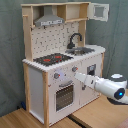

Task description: Play with the kitchen

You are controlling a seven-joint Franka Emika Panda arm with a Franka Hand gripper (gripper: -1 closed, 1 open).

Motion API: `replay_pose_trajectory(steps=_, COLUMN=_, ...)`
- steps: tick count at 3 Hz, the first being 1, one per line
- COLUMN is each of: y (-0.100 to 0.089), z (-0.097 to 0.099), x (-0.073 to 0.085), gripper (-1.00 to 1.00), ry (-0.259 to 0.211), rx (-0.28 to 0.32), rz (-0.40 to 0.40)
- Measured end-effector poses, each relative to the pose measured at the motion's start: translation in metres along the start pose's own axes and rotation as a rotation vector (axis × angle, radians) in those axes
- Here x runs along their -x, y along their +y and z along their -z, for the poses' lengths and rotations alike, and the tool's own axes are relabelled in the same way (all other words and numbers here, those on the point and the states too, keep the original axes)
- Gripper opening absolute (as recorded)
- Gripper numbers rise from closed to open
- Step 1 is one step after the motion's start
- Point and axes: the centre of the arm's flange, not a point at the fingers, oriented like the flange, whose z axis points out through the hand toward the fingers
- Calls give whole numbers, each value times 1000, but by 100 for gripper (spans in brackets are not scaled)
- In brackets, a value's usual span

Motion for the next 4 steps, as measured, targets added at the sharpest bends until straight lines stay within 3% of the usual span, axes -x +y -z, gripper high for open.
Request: replay_pose_trajectory(steps=4, y=7, z=-52, x=-52, gripper=100, ry=-15, rx=1, rz=-269)
